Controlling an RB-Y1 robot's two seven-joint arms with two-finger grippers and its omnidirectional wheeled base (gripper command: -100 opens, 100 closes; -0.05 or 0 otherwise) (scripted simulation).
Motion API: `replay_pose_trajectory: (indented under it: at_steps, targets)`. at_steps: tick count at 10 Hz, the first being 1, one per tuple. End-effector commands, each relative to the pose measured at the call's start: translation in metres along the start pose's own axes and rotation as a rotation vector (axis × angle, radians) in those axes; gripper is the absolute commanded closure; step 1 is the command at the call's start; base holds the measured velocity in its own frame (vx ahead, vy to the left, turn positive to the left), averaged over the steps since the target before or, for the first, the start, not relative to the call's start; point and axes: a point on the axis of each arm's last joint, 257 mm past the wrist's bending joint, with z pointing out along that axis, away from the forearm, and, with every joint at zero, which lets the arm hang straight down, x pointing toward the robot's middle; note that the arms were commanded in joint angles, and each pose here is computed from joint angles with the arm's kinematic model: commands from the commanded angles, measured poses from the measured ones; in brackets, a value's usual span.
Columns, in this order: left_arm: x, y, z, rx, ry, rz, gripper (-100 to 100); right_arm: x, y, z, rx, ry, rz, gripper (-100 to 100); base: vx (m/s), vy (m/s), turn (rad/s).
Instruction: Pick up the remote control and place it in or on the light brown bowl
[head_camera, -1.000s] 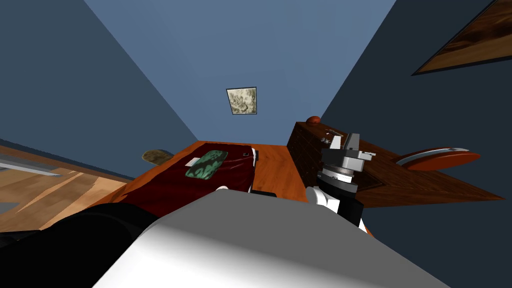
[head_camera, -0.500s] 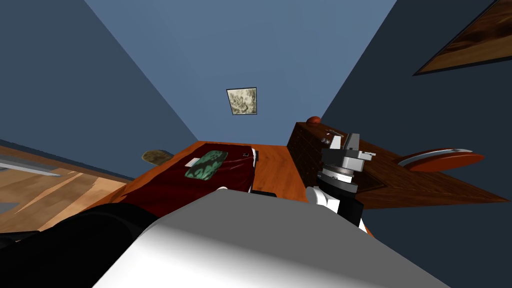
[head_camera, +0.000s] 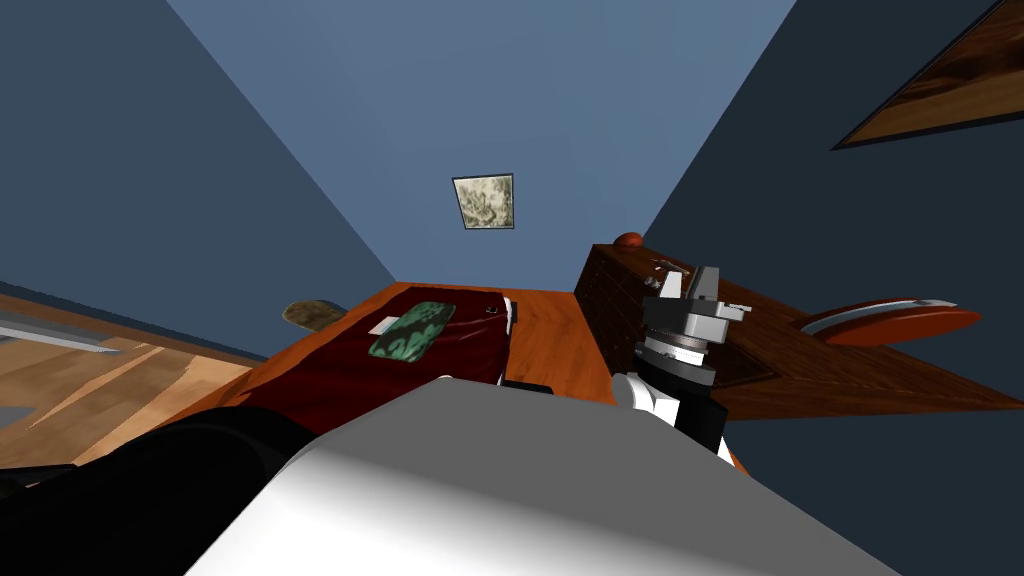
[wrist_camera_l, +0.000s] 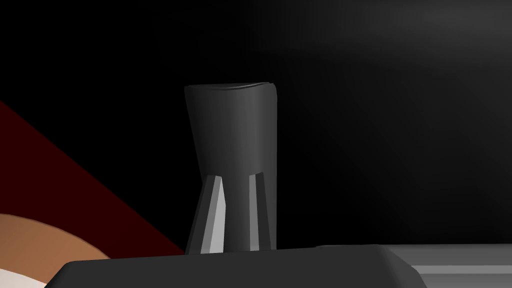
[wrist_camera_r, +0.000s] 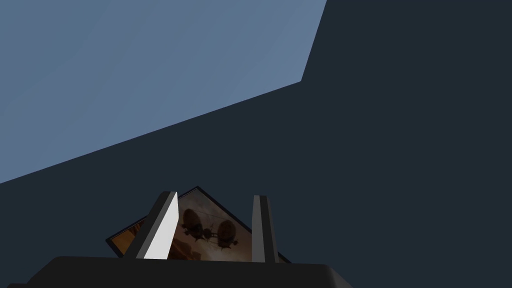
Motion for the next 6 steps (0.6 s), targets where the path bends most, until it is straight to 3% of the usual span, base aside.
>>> replay_pose_trajectory:
  at_steps: [1,6]
  targets:
    - [-0.006,-0.016,-0.005,0.034,-0.003,-0.009,100,0.000,0.000,0.000,0.000,0.000,0.000,0,-0.049,-0.064,-0.006]
    - [-0.022,-0.048,-0.019,0.104,-0.013,-0.026,100,0.000,0.000,0.000,0.000,0.000,0.000,0,-0.068,-0.100,0.005]
